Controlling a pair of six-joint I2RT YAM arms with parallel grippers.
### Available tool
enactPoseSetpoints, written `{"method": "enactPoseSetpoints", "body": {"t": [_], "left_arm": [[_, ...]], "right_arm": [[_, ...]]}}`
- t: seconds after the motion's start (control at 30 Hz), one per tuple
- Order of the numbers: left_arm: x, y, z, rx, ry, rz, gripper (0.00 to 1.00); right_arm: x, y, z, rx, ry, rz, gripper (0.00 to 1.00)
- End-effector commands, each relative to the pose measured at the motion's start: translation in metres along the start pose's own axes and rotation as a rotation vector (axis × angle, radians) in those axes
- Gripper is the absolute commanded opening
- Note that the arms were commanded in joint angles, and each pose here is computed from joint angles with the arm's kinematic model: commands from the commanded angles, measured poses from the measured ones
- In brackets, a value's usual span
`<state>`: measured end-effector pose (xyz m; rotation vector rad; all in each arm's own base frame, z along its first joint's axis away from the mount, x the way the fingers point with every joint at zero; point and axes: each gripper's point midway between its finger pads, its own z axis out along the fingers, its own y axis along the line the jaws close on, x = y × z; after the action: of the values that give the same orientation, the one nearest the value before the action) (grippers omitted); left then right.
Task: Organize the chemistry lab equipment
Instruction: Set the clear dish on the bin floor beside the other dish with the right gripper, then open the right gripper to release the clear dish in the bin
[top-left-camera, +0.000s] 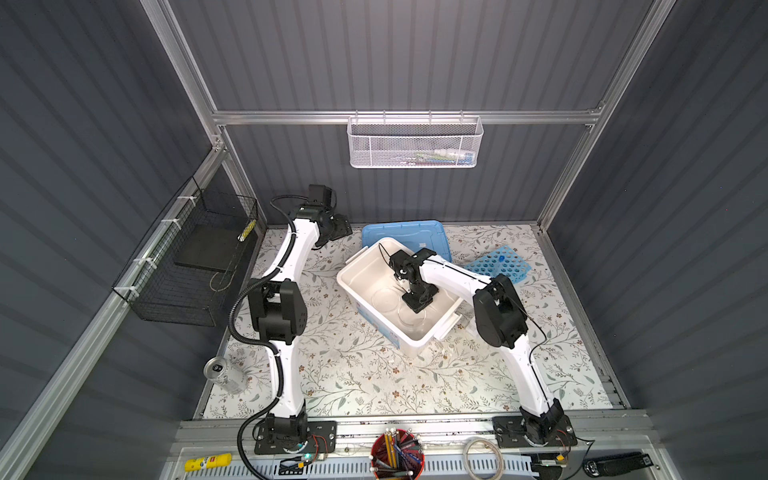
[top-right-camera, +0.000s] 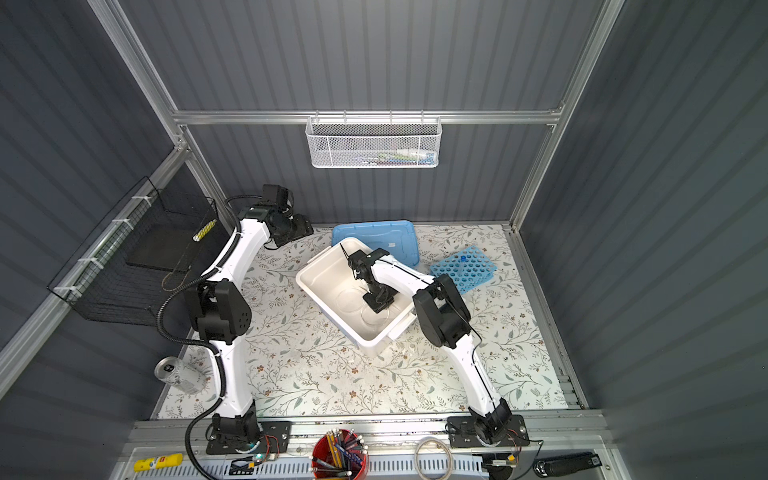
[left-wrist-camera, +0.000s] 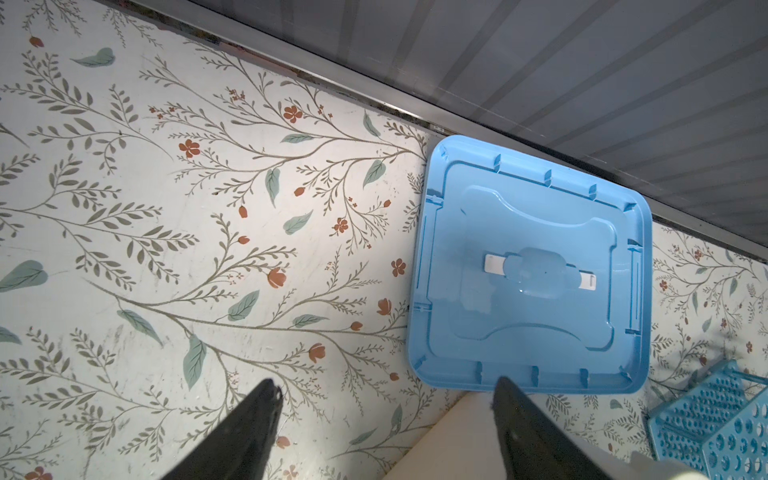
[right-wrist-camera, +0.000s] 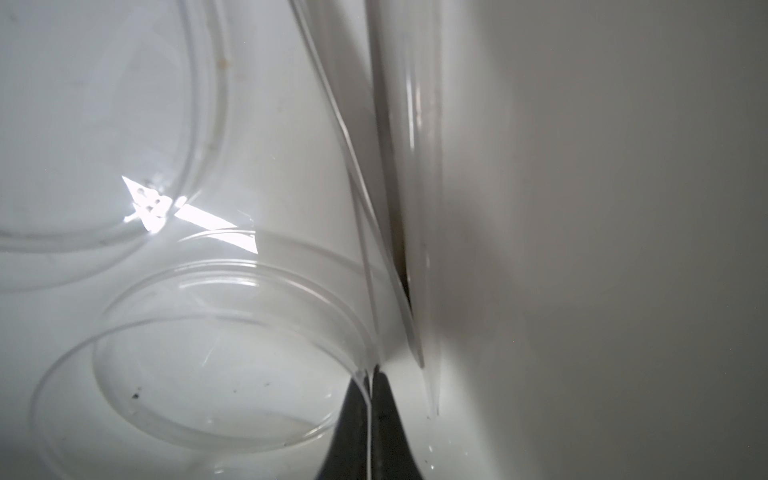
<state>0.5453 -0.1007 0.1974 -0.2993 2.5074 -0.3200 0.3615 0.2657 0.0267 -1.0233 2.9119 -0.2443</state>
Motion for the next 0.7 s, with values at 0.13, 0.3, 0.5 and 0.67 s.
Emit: {"method": "enactPoseSetpoints", "body": {"t": [0.13, 0.3, 0.5, 0.67], "left_arm": [[0.005, 0.001, 0.004, 0.009, 0.024, 0.013, 0.82], [0.004, 0.002, 0.003, 0.004, 0.021, 0.014, 0.83], [0.003, 0.002, 0.004, 0.008, 0.022, 0.014, 0.83], [0.001, 0.001, 0.004, 0.008, 0.019, 0.015, 0.83]], "right_arm": [[0.011, -0.017, -0.005, 0.032, 0.028, 0.027, 0.06], [0.006, -0.016, -0.004, 0.026, 0.026, 0.031, 0.15], [0.002, -0.02, -0.011, 0.044, 0.009, 0.027, 0.21], [0.004, -0.023, -0.014, 0.053, 0.014, 0.035, 0.25]]}}
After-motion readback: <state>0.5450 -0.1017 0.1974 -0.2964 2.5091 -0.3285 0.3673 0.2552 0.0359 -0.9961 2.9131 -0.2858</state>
